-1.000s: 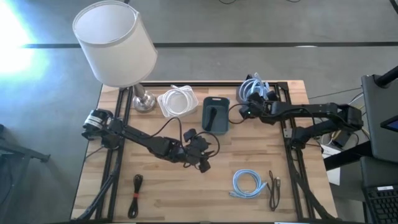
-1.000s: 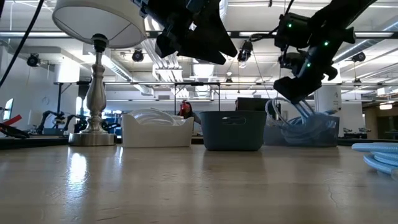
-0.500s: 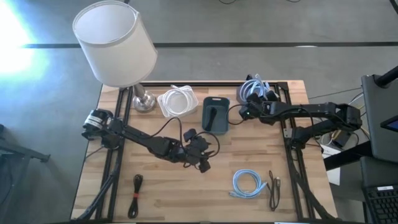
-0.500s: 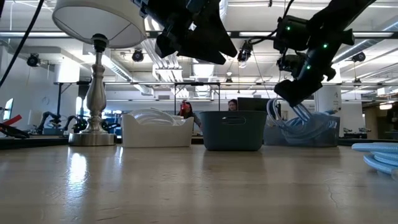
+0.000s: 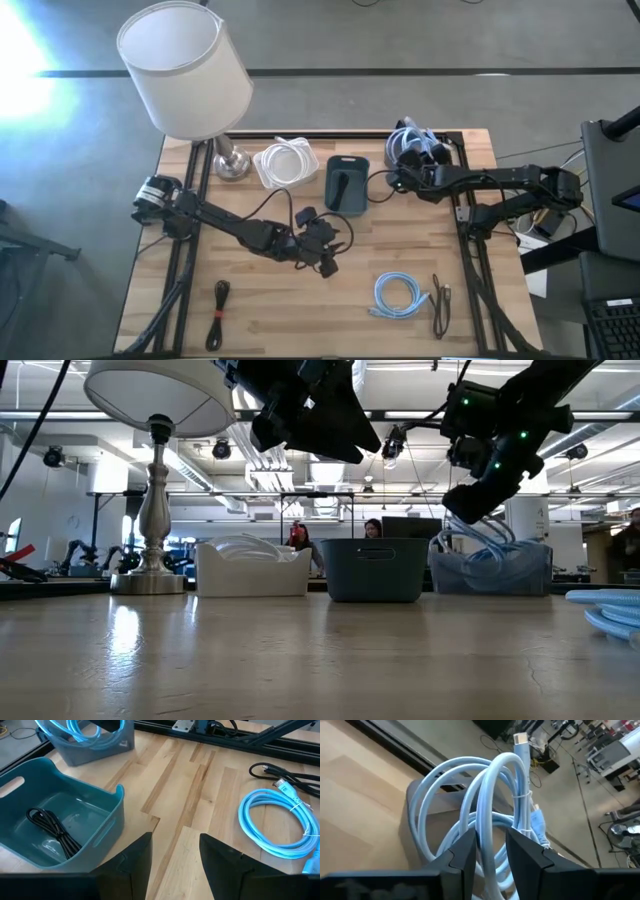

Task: Sort HDMI cables
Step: Put the left blue HDMI cable into the black bin

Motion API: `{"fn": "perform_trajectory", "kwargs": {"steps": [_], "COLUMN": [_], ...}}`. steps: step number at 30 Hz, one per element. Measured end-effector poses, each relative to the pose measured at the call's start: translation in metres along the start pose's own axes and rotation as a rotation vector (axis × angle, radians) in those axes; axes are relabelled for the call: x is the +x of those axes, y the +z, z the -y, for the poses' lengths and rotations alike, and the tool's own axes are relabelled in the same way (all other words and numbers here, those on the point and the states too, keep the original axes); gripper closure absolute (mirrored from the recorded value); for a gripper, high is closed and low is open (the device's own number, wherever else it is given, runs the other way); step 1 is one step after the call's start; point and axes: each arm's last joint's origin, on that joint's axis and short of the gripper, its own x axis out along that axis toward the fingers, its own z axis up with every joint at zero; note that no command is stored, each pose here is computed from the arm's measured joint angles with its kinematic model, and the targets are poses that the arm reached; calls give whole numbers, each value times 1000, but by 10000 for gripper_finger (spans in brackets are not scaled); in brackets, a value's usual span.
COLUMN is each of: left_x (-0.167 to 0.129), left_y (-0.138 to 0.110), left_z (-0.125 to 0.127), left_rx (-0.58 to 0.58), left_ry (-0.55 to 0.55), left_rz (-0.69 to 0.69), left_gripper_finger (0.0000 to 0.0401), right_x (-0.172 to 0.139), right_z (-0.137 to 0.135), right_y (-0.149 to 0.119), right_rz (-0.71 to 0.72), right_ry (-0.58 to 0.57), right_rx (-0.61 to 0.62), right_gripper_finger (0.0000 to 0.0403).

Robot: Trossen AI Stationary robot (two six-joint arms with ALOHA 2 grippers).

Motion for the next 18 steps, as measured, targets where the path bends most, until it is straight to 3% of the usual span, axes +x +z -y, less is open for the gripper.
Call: {"fn": "perform_trajectory", "kwargs": {"steps": [9,18], "left_x": [0,0], "left_y": [0,0], "left_z": [0,0], "left_rx": [13,53], "left_ry": [0,0], "left_rz": [1,2], "left_gripper_finger": [233,233], "right_x": [-1,3], "right_z": [-4,-4], "right_y": [-3,-18], "right_rz": [-64,-85], "right_ry": [130,89], "right_rx": [-2,-11], "right_gripper_finger": [299,258]}}
